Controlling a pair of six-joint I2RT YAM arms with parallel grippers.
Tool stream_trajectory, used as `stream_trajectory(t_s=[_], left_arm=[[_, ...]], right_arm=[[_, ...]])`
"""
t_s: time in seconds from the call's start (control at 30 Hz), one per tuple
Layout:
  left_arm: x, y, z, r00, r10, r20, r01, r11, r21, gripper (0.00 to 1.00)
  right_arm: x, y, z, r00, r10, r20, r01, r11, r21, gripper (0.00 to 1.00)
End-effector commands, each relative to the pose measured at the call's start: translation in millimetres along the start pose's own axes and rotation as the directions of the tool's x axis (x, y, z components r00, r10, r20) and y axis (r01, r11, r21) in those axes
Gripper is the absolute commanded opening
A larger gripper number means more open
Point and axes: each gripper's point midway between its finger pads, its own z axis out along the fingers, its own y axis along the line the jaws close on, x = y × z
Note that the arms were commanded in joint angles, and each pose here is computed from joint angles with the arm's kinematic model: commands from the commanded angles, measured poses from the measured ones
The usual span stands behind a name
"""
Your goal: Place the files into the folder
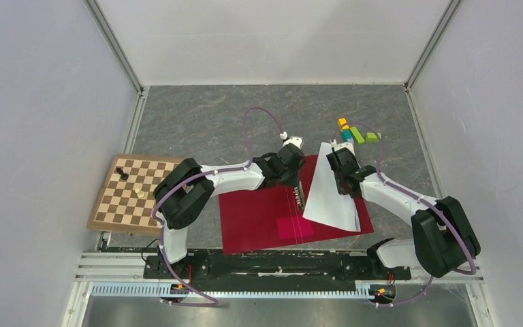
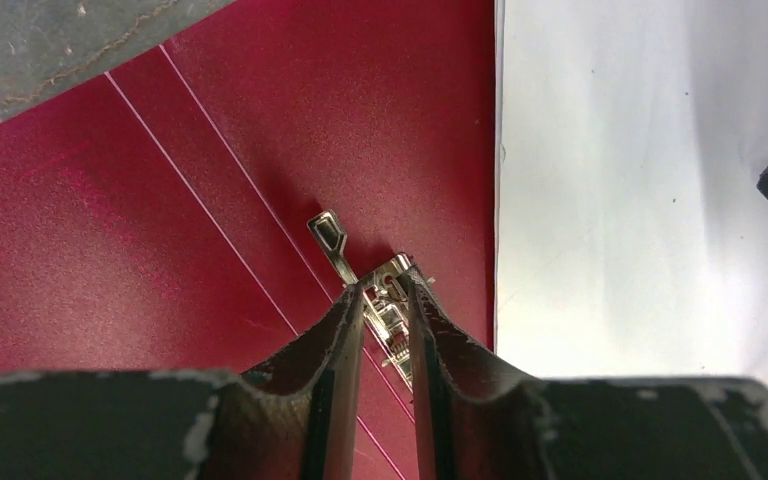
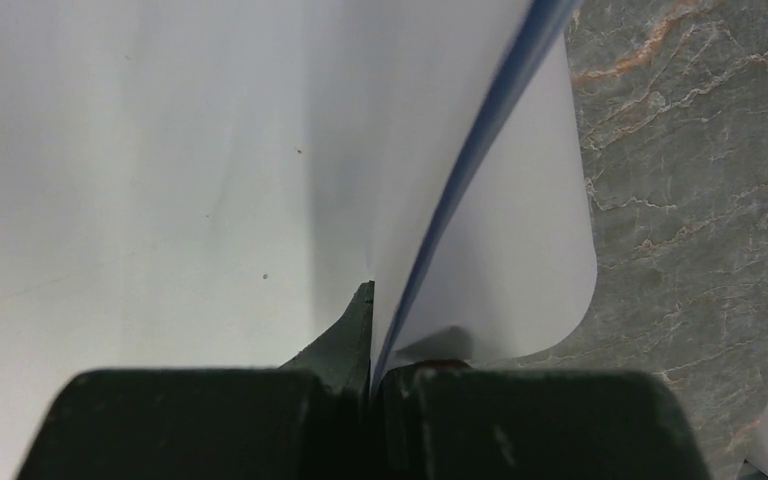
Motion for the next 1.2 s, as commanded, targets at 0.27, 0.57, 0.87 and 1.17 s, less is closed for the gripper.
stream_trajectory(t_s=[0.27,0.57,0.87,1.17], left_arm=[[-4.1,15.4,16.2,0.981,0.186,-0.055,-0.189,0.980,-0.064,0.31],[9.7,30.3,7.0,0.965,0.235,-0.120,-0.242,0.969,-0.048,0.29],[24.6,42.0,-16.4,0.958,0.239,-0.156,-0.245,0.969,-0.021,0.28],[-10.8,25.5,-49.6,0.980,0.189,-0.057,-0.188,0.982,0.020,0.32]], right_arm=[[-16.6,35.3,-12.1,0.998,-0.026,0.058,0.033,0.992,-0.124,0.00],[-3.5,91.1,-28.4,0.993,-0.098,0.066,0.113,0.950,-0.292,0.00],[5.2,104.0,-35.6,0.985,-0.154,0.079,0.171,0.941,-0.293,0.00],[13.6,82.0,-25.9,0.983,-0.169,0.069,0.179,0.967,-0.181,0.00]])
